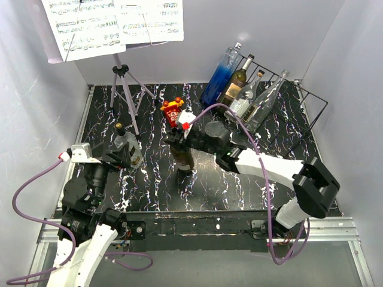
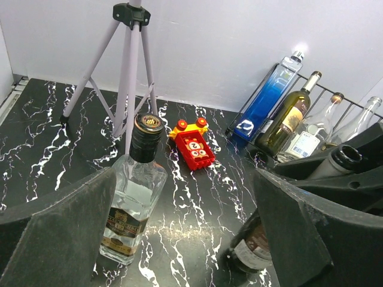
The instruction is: Take the wine bottle off the wine rack
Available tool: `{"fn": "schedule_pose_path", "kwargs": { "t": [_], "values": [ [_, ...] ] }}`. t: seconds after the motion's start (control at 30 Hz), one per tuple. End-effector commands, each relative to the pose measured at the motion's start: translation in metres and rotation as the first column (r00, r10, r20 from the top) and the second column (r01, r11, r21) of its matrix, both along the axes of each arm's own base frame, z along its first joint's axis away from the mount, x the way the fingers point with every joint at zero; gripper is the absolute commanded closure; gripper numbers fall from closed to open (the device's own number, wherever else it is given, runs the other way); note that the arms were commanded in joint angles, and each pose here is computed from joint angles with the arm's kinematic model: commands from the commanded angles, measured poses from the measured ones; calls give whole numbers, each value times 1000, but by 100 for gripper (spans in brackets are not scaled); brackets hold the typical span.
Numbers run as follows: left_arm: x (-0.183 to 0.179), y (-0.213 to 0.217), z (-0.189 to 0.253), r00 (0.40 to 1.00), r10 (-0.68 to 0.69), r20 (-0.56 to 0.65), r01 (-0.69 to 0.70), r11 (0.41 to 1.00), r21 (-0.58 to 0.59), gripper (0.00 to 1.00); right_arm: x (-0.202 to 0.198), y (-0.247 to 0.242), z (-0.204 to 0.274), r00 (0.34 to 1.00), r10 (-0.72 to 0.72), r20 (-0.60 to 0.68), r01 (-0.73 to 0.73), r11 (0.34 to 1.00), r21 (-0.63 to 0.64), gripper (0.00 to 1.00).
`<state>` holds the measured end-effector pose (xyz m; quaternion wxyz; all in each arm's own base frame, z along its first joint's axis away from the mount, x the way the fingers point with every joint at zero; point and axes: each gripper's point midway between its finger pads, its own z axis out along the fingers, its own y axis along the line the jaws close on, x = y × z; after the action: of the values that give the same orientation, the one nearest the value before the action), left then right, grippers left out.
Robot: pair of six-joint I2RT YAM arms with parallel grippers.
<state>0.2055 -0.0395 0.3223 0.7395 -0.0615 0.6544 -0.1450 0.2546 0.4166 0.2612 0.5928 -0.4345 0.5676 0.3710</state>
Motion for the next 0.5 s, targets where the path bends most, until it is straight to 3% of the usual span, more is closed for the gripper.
{"fn": "schedule_pose_path", "kwargs": {
  "t": [0.0,0.47],
  "values": [
    [-1,5,3,1000,27,-3,-27,1000,-5,2,2,22,118,976,-25,217,-46,946,320,99],
    [-4,11,5,999,51,1,-51,999,-11,2,13,84,112,980,4,201,-76,933,352,99]
  ]
}}
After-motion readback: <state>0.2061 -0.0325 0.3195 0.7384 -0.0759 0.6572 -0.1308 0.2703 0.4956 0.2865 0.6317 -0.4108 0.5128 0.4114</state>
